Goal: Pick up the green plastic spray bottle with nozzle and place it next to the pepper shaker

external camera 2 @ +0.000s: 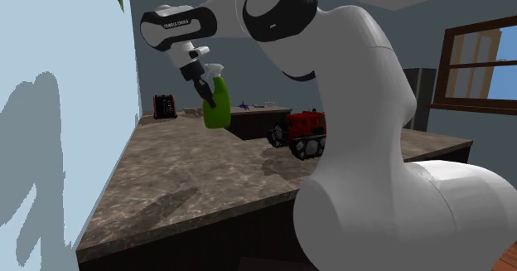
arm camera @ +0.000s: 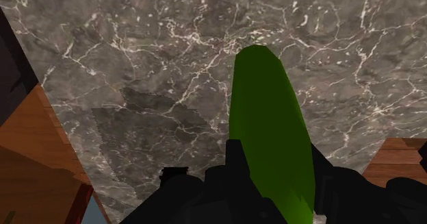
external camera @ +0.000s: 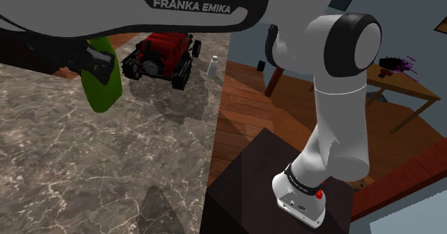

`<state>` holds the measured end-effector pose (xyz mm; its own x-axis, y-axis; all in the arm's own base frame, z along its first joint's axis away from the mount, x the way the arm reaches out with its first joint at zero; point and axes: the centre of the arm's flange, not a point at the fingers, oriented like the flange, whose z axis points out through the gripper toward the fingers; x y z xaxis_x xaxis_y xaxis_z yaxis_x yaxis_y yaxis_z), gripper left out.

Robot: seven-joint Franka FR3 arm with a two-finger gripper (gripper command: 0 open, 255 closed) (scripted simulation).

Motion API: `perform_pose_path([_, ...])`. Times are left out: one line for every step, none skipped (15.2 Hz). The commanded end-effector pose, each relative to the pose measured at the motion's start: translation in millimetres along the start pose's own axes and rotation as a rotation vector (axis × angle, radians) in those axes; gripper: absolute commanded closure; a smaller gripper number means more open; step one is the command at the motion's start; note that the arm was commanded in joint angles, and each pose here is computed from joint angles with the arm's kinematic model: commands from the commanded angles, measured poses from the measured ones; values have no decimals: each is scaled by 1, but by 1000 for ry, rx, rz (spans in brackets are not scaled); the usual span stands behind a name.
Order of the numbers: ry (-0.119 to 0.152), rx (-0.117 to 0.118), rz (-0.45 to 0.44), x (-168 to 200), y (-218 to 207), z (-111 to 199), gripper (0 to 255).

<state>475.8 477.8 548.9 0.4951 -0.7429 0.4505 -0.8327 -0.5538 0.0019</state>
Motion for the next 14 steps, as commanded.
perform_pose_path([0,0,0,5,0,-9,255])
perform_pose_path([0,0,0,7,0,-14,255])
perform_pose_path([0,0,0,9,0,-19,255])
perform_pose_path([0,0,0,12,0,-23,255])
perform_pose_path([0,0,0,24,5,-21,255])
perform_pose_path([0,0,0,36,9,-19,255])
perform_pose_path([0,0,0,48,14,-16,255])
perform_pose_path([0,0,0,60,18,-14,255])
perform_pose_path([0,0,0,72,23,-12,255])
perform_pose_path([0,0,0,85,28,-10,255])
perform_pose_path([0,0,0,97,32,-7,255])
perform_pose_path([0,0,0,109,37,-5,255])
perform_pose_path([0,0,0,121,42,-3,255])
perform_pose_path([0,0,0,133,46,-1,255])
